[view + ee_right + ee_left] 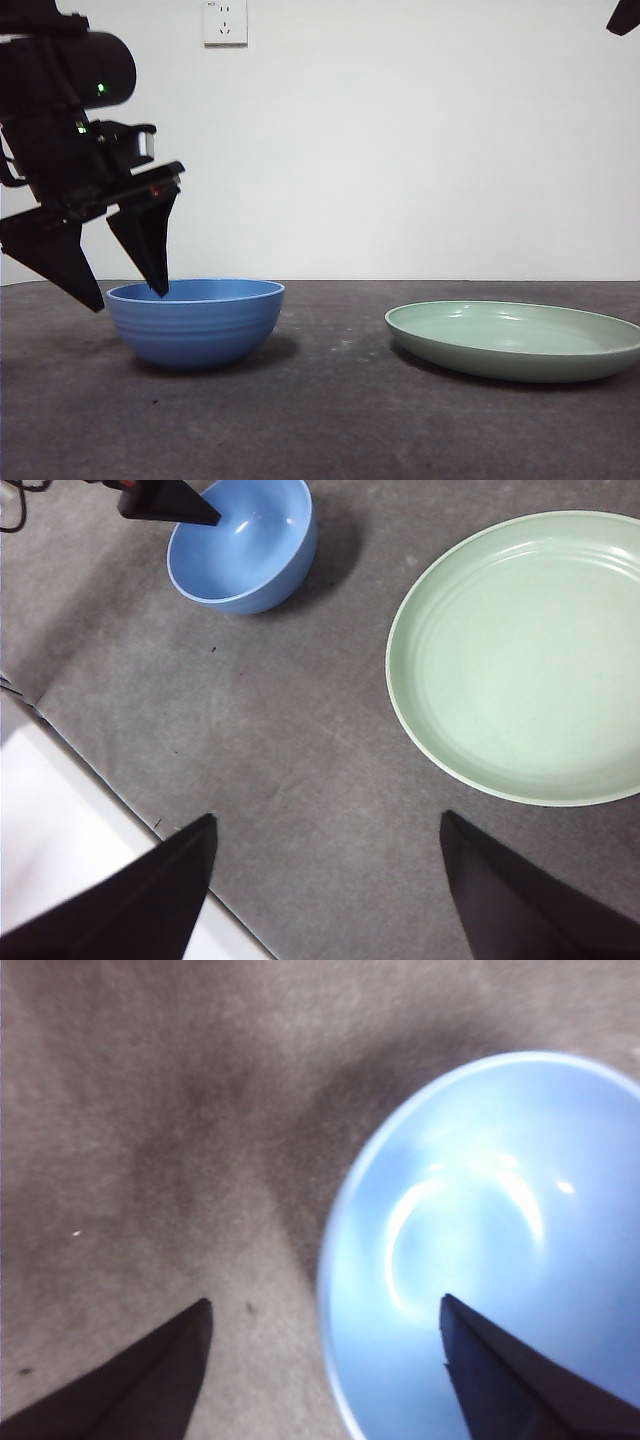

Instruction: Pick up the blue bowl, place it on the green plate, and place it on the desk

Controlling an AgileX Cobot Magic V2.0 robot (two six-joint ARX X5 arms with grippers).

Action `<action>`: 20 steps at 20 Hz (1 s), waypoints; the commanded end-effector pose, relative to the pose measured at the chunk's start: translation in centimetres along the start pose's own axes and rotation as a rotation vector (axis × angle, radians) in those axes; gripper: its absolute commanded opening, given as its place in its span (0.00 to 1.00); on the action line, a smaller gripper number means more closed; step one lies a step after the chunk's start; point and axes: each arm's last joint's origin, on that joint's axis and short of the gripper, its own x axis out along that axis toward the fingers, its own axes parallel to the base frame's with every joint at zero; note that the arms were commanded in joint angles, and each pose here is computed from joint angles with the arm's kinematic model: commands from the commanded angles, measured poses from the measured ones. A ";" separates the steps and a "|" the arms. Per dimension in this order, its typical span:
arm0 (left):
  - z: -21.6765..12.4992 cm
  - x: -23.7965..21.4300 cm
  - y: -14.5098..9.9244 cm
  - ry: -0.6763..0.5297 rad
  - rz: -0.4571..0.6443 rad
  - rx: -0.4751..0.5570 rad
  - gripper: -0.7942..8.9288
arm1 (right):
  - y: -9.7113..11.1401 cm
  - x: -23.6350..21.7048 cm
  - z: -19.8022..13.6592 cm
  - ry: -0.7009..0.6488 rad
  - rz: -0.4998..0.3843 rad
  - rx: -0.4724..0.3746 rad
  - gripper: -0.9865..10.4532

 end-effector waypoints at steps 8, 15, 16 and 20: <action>0.7 0.8 0.0 -0.005 0.009 -0.015 0.10 | 0.2 -0.3 0.5 -0.019 0.001 -0.019 0.40; 2.3 -0.9 -0.8 -0.076 -0.024 -0.032 0.10 | 0.2 -0.3 0.5 -0.019 0.001 -0.019 0.40; 2.7 -1.6 -1.3 -0.098 -0.034 -0.026 0.10 | 0.2 -0.3 0.5 -0.018 0.001 -0.019 0.40; 4.6 -4.5 -4.8 -0.167 -0.083 0.042 0.10 | 0.2 -0.3 0.5 -0.018 0.001 -0.019 0.40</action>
